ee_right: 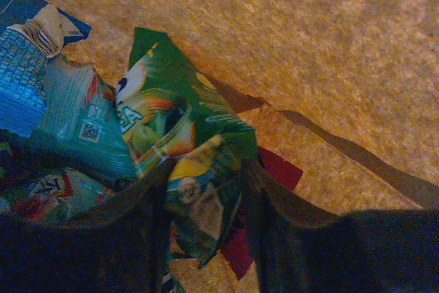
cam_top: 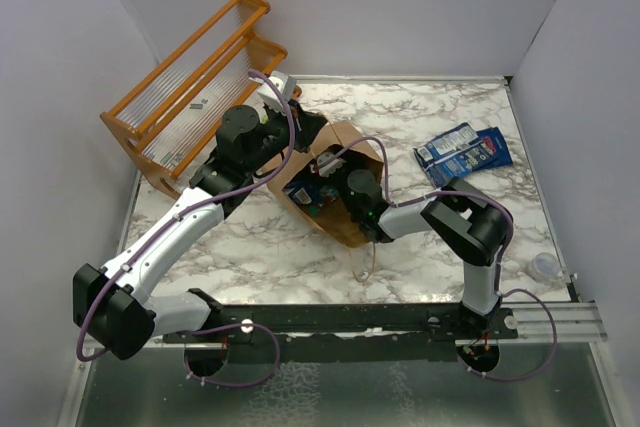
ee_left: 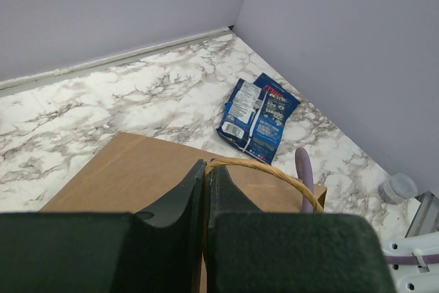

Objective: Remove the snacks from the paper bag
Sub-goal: Take out the snack from the paper bag.

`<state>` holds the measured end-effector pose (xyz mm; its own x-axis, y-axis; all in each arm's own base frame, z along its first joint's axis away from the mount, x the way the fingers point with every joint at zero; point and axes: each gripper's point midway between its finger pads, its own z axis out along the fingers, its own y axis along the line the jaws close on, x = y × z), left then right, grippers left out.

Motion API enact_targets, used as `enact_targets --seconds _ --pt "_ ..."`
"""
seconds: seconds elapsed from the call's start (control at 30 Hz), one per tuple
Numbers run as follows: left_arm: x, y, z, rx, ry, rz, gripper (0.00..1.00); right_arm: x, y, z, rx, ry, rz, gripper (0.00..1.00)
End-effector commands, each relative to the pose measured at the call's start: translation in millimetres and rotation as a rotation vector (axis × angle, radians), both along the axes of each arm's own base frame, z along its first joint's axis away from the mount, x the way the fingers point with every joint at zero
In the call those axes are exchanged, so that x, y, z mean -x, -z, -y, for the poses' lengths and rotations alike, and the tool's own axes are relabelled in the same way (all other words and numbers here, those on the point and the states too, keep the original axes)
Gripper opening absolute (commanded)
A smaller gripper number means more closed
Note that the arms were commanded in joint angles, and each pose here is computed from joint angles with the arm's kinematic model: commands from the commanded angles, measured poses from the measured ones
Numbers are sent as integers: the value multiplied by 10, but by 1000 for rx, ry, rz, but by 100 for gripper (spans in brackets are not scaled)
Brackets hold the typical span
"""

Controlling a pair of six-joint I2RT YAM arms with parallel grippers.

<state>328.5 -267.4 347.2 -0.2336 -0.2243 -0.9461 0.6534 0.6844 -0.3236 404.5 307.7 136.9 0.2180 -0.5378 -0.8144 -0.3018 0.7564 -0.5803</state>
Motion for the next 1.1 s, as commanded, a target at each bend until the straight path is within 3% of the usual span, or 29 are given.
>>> enact_targets --seconds 0.0,0.3,0.57,1.07 --pt "36 -160 51 27 28 28 0 -18 -6 8 0 32 -23 35" --pt "35 -135 72 30 36 18 0 280 -379 -213 -93 -190 -58 2" --pt "32 -137 66 29 32 19 0 415 -645 -143 -121 -225 -34 1" --pt "20 -114 68 25 29 13 0 1140 -992 -17 -131 -479 -121 1"
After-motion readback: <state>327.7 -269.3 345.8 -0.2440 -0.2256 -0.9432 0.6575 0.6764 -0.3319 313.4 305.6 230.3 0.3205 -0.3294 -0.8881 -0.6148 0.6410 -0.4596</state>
